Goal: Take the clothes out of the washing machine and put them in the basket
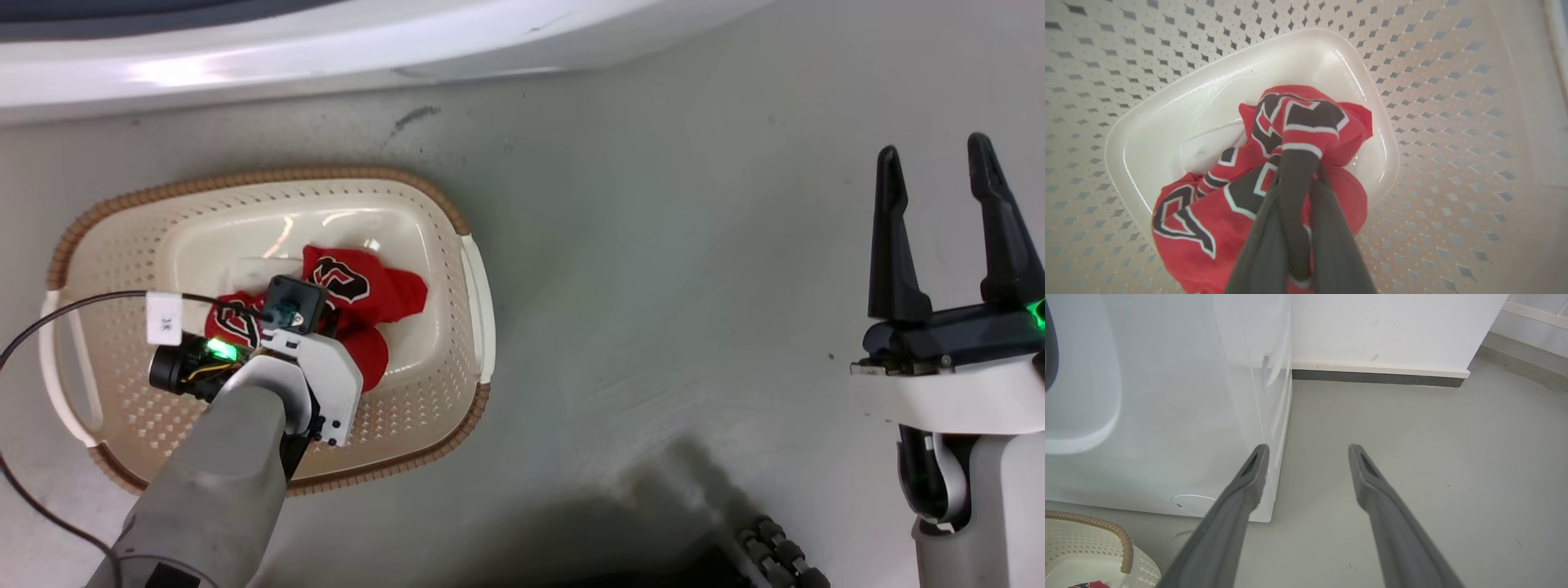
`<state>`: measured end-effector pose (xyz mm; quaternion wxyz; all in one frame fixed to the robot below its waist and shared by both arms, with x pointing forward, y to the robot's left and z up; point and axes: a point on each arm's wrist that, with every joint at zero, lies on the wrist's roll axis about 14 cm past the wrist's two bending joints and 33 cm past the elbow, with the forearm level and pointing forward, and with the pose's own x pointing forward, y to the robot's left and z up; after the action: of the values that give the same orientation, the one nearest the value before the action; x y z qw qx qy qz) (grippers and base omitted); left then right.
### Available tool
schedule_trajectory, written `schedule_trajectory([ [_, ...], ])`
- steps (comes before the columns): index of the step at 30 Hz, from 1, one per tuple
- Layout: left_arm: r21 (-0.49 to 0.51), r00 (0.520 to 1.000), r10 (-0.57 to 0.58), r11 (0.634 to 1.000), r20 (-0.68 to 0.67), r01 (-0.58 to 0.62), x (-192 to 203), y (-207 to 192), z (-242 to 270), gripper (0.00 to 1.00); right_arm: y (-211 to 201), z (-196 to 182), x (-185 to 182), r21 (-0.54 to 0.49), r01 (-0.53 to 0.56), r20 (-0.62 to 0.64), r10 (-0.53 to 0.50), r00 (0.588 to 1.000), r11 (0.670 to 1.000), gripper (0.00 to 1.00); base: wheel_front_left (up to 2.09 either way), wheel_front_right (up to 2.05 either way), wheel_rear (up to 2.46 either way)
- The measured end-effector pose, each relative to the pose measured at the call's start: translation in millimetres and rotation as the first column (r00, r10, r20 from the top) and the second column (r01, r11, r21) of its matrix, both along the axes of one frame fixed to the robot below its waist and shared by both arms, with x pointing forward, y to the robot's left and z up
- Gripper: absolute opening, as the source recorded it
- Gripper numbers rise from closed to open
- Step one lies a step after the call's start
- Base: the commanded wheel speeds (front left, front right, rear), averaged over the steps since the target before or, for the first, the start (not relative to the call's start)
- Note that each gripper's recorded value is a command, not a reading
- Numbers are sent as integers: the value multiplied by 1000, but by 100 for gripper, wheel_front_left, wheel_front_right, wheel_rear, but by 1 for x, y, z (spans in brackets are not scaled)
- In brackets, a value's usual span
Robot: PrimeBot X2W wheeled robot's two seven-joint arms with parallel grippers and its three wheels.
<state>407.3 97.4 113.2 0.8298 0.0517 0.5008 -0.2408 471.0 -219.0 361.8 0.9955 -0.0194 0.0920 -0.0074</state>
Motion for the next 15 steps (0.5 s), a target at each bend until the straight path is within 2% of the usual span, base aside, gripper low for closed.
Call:
schedule_trajectory([
  [5, 46, 995, -69, 996, -72, 72, -17, 1, -18, 0, -1, -12, 2, -3, 2, -21, -2, 1000, 1000, 100, 0, 0, 0],
  [6, 54, 993, -70, 996, -90, 75, -20, 2, -19, 16, -1, -12, 2, -3, 2, -22, -2, 1000, 1000, 100, 0, 0, 0],
  [7, 58, 993, -70, 995, -99, 76, -22, 3, -20, 84, -1, -13, 2, -2, 1, -22, -1, 1000, 1000, 100, 0, 0, 0],
  [8, 59, 993, -65, 996, -103, 71, -22, 3, -19, 100, 0, -12, 3, -3, -3, -19, 3, 1000, 1000, 100, 0, 0, 0],
  [15, 46, 997, -49, 998, -66, 52, -19, 3, 1, 100, 6, 5, 6, 0, -19, 20, 19, 1000, 1000, 100, 0, 0, 0],
])
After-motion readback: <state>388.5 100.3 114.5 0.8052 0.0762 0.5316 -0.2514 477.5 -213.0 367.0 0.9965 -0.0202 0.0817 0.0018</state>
